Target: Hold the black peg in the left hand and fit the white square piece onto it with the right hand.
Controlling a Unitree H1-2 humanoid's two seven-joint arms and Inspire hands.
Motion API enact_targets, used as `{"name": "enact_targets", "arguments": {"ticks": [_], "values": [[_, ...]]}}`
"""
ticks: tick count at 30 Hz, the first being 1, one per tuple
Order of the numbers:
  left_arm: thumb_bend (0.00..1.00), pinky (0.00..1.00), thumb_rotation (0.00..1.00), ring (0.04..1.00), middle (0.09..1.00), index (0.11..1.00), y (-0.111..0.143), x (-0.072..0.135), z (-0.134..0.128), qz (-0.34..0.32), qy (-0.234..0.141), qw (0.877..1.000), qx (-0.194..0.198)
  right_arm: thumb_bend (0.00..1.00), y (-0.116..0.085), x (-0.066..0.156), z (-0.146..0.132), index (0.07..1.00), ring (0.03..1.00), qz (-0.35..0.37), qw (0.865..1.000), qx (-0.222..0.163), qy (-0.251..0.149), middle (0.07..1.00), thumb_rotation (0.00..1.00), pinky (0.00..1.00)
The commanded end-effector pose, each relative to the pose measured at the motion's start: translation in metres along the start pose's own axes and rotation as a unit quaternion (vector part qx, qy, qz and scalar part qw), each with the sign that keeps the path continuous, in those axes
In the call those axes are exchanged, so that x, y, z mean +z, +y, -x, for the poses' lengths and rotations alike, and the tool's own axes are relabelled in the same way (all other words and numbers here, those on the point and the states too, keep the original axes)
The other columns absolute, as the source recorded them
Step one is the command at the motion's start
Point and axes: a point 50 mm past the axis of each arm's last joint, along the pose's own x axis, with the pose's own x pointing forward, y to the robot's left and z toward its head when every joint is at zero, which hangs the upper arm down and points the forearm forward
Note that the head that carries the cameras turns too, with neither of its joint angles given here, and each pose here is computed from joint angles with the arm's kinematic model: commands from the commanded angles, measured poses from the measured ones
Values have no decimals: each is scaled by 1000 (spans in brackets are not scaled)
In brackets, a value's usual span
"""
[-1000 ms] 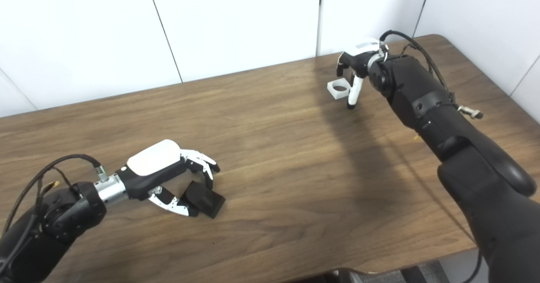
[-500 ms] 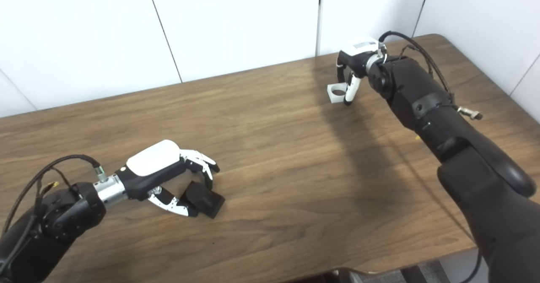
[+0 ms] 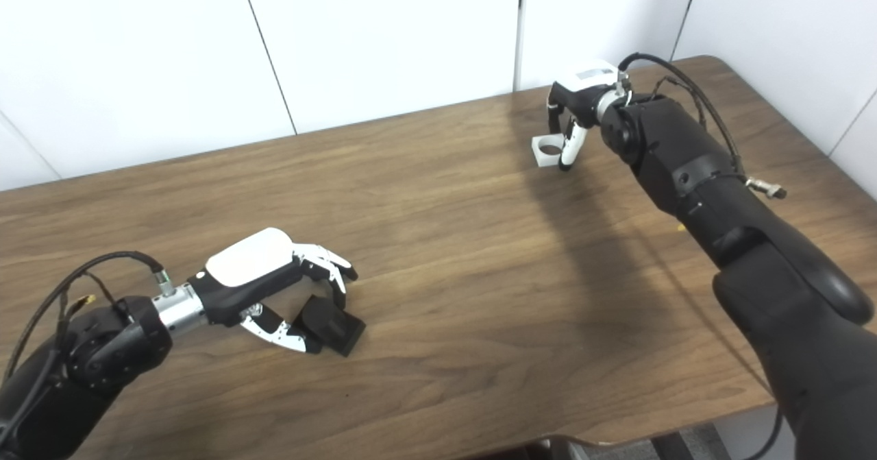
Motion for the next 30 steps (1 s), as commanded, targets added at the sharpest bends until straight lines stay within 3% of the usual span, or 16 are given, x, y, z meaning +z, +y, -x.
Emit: {"name": "enact_targets", "arguments": {"ticks": [1, 10, 14, 23, 30], "values": [[522, 631, 73, 772, 785, 493, -38, -8, 19, -5, 36, 993, -109, 524, -18, -2, 1, 484, 798, 3, 999, -31, -4, 760, 144, 758], [523, 627, 70, 766, 783, 492, -37, -8, 18, -6, 39, 993, -108, 523, -36, -6, 12, 483, 837, 3, 998, -57, -15, 774, 142, 814], [523, 619, 70, 760, 780, 492, -37, -9, 18, -6, 36, 993, -108, 525, -46, -9, 20, 482, 788, -2, 997, -77, -22, 764, 139, 779], [522, 610, 72, 755, 781, 492, -36, -9, 15, -3, 39, 993, -111, 525, -63, -9, 39, 481, 795, 3, 993, -110, -39, 762, 138, 756], [522, 645, 71, 778, 789, 492, -39, -12, 15, 29, 41, 993, -105, 523, -77, -12, 60, 483, 832, -17, 989, -135, -59, 772, 137, 815]]}}
